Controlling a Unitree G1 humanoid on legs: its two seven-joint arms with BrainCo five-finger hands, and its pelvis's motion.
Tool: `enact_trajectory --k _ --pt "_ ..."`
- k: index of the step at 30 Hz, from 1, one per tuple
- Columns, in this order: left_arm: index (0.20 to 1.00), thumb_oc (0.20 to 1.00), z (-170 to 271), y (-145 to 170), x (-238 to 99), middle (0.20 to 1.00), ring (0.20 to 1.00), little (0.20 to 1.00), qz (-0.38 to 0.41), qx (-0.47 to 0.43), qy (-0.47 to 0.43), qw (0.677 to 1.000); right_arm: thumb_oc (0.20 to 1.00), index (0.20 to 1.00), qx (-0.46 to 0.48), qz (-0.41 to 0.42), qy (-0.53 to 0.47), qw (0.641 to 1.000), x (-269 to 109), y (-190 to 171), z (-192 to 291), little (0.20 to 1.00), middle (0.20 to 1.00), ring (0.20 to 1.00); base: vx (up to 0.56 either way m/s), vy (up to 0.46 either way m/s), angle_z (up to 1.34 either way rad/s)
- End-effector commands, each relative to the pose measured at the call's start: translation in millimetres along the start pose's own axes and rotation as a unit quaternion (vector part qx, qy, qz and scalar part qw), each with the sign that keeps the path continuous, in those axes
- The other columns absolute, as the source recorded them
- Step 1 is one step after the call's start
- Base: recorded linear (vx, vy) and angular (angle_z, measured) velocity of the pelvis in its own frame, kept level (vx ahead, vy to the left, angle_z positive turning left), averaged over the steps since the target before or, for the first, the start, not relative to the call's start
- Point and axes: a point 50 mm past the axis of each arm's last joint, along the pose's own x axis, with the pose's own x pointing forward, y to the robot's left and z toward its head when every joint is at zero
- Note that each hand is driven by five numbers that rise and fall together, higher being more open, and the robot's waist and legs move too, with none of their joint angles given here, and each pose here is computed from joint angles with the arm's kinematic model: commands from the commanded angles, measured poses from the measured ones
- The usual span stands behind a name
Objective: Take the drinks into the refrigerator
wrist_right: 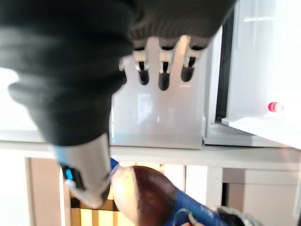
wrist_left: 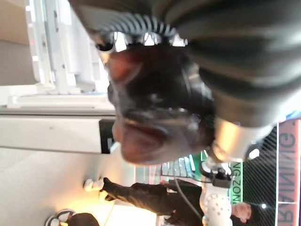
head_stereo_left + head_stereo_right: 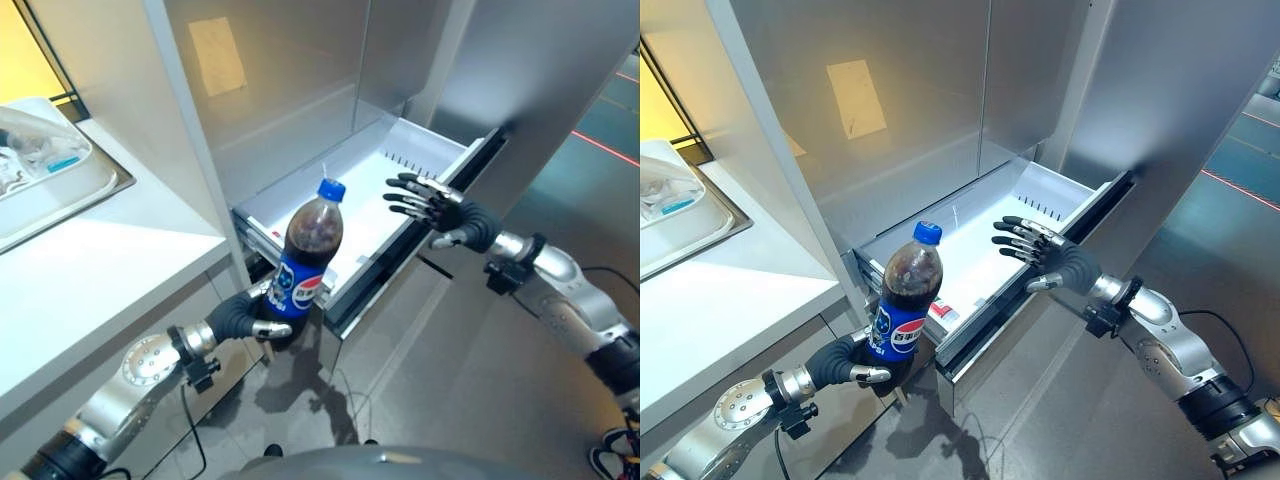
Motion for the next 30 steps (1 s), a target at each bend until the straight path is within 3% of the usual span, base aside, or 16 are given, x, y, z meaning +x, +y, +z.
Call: enact_trajectory --k 1,9,16,22,30 --pt "0.2 0.2 53.9 13.3 24.7 0.2 0.2 0.2 -0.004 0.059 -0.145 0.988 1.0 1.0 0.04 0.061 -0.013 0.997 15.6 14.6 0.8 1.0 1.0 1.0 0.0 0.0 0.0" --pt "0.2 0.2 53.2 9.4 34.2 0.2 0.2 0.2 -0.001 0.055 -0.163 0.985 1.0 1.0 0.124 0.16 -0.005 0.979 35.9 55.7 -19.5 1.0 1.0 1.0 0.0 0.0 0.0" --pt "0.2 0.2 52.2 8.5 40.1 0.2 0.2 0.2 0.004 0.051 -0.171 0.984 1.0 1.0 0.187 0.175 -0.008 0.967 50.4 75.1 -39.5 1.0 1.0 1.0 0.0 0.0 0.0" --pt "0.2 0.2 50.7 6.8 42.6 0.2 0.2 0.2 0.004 0.058 -0.168 0.984 1.0 1.0 0.184 0.227 -0.029 0.956 66.7 94.5 -28.2 1.0 1.0 1.0 0.0 0.0 0.0" --pt "0.2 0.2 50.7 3.6 46.4 0.2 0.2 0.2 -0.008 0.056 -0.168 0.984 1.0 1.0 0.128 0.238 -0.065 0.961 95.5 92.4 -2.8 1.0 1.0 1.0 0.0 0.0 0.0"
